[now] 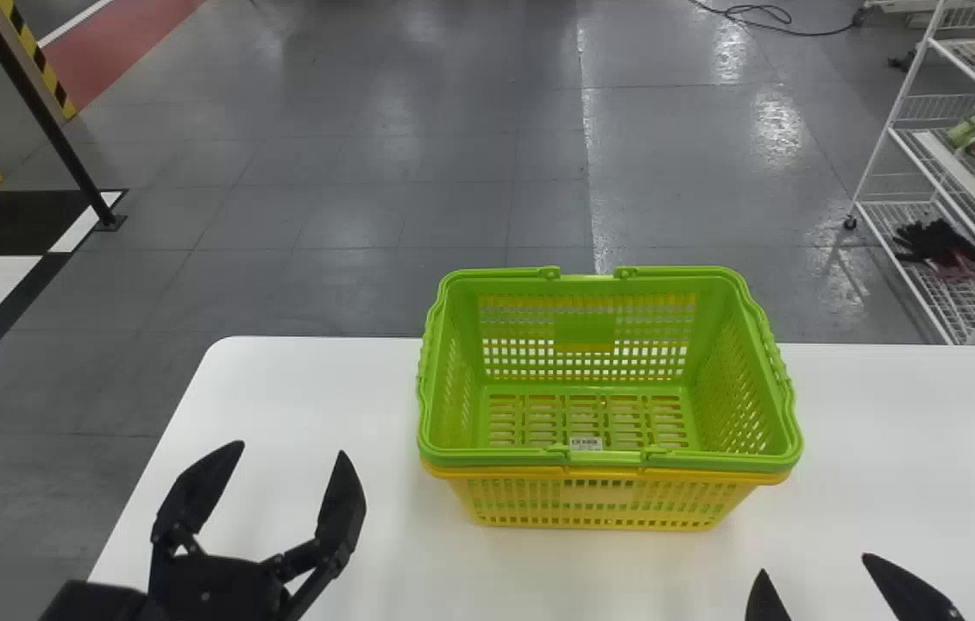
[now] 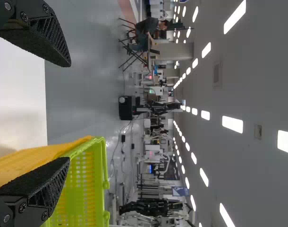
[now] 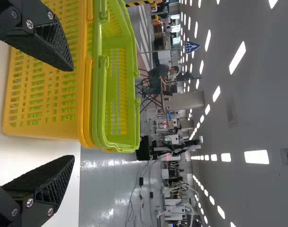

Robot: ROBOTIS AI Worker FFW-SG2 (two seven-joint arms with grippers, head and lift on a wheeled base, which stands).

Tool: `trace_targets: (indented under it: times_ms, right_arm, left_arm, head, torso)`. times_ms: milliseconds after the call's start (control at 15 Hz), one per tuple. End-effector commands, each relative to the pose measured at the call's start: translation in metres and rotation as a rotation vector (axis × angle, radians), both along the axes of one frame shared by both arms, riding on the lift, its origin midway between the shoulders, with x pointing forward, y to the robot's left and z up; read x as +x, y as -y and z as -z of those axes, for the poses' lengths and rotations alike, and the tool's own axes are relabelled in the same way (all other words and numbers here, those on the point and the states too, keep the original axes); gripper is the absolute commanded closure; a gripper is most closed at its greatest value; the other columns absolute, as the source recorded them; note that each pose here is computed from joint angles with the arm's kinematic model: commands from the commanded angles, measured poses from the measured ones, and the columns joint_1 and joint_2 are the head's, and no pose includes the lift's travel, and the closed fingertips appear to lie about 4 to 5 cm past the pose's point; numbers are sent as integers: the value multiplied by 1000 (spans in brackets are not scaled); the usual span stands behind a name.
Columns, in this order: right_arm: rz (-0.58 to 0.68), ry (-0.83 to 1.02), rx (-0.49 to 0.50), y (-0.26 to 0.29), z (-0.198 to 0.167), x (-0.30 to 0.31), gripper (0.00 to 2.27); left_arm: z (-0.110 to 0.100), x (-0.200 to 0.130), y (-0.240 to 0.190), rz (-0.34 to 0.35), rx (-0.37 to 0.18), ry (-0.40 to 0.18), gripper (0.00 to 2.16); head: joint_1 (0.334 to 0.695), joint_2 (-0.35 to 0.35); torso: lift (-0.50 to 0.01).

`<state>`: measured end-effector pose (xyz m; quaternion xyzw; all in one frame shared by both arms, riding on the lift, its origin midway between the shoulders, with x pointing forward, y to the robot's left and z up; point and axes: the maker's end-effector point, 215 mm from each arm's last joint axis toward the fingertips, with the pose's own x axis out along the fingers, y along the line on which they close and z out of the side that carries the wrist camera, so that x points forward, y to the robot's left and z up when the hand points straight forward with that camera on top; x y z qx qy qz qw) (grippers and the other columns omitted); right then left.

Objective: Grasp handle with right gripper to insert into left gripper then lift and swing left to center

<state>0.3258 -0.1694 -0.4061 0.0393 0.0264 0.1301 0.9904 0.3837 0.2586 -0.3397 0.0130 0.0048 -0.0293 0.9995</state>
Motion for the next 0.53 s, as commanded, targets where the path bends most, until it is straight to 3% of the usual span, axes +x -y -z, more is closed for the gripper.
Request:
trace_targets:
  times_ms: [0, 267, 467]
  right_arm:
    - [-2, 1, -3, 1, -1, -1, 164]
    - [-3, -40, -8, 1, 9, -1, 164]
    - [-11, -85, -23, 0, 20, -2, 164]
  left_arm:
    - [-9, 20, -16, 21, -16, -54, 100]
    - [-21, 49, -34, 83, -96, -167, 97]
    - [-32, 70, -32, 127, -135, -218, 97]
  head:
    - [695, 144]
    - [695, 165]
    - [695, 176]
  torso:
    - [-93]
    - [-93]
    - [-93]
